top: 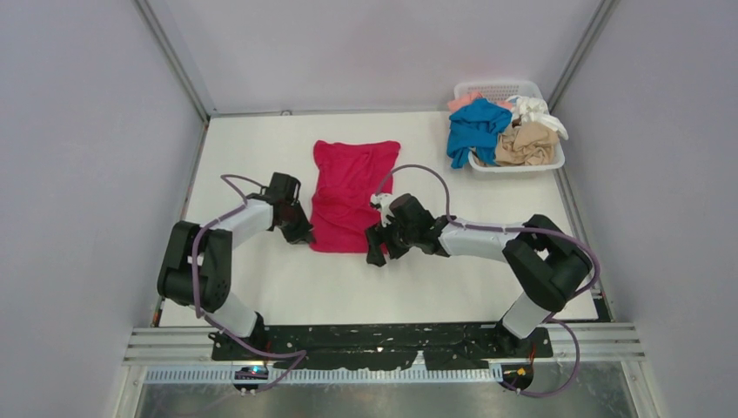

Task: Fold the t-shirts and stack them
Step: Grab one side of the 2/3 rectangular tshirt with both arms, then fold the long partially folded tshirt into a neat square, then smooth out wrinkles on the folded tshirt, then put the neatly folded tshirt into the corner of the board with the left arm

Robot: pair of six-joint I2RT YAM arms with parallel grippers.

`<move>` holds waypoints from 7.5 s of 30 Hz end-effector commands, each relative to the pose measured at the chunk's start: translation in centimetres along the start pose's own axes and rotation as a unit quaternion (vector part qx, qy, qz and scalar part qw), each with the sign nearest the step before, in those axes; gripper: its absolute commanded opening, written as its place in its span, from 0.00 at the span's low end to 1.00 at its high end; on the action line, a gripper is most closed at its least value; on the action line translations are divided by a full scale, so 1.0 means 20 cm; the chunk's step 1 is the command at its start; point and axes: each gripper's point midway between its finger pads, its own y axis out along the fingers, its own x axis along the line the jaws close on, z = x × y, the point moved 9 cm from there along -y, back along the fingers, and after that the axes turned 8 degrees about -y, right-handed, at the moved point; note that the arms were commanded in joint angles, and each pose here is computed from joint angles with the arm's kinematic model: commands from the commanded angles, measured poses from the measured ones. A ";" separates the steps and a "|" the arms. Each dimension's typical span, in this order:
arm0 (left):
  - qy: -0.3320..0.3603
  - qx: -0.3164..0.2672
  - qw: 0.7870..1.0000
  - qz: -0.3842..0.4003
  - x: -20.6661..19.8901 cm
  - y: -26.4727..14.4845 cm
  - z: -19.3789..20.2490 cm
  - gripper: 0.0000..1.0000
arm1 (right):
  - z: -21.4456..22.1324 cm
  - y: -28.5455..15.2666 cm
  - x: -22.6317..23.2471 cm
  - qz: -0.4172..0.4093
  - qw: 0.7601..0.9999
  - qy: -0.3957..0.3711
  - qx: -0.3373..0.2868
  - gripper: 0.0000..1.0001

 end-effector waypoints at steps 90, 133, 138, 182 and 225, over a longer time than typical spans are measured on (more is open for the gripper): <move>0.063 -0.116 0.989 0.065 -0.58 -0.43 -0.55 1.00 | -0.69 -0.38 -0.64 -0.041 0.968 0.182 -0.169 0.95; 0.077 -0.080 0.994 0.020 -0.29 -0.30 -0.36 0.99 | -0.56 -0.70 -0.44 0.101 0.947 0.105 -0.286 0.95; 0.083 -0.034 0.996 -0.012 -0.20 -0.17 -0.29 0.84 | -0.35 -0.86 -0.40 0.193 0.931 0.091 -0.297 0.95; -0.135 -0.233 0.945 -0.186 -0.05 -0.21 -1.50 0.00 | -0.23 -1.03 -0.46 0.360 0.880 0.048 -0.305 0.95; -0.131 -0.279 0.951 0.008 -0.37 -0.58 -1.32 1.00 | -0.24 -0.94 -0.47 0.315 0.905 0.045 -0.284 0.95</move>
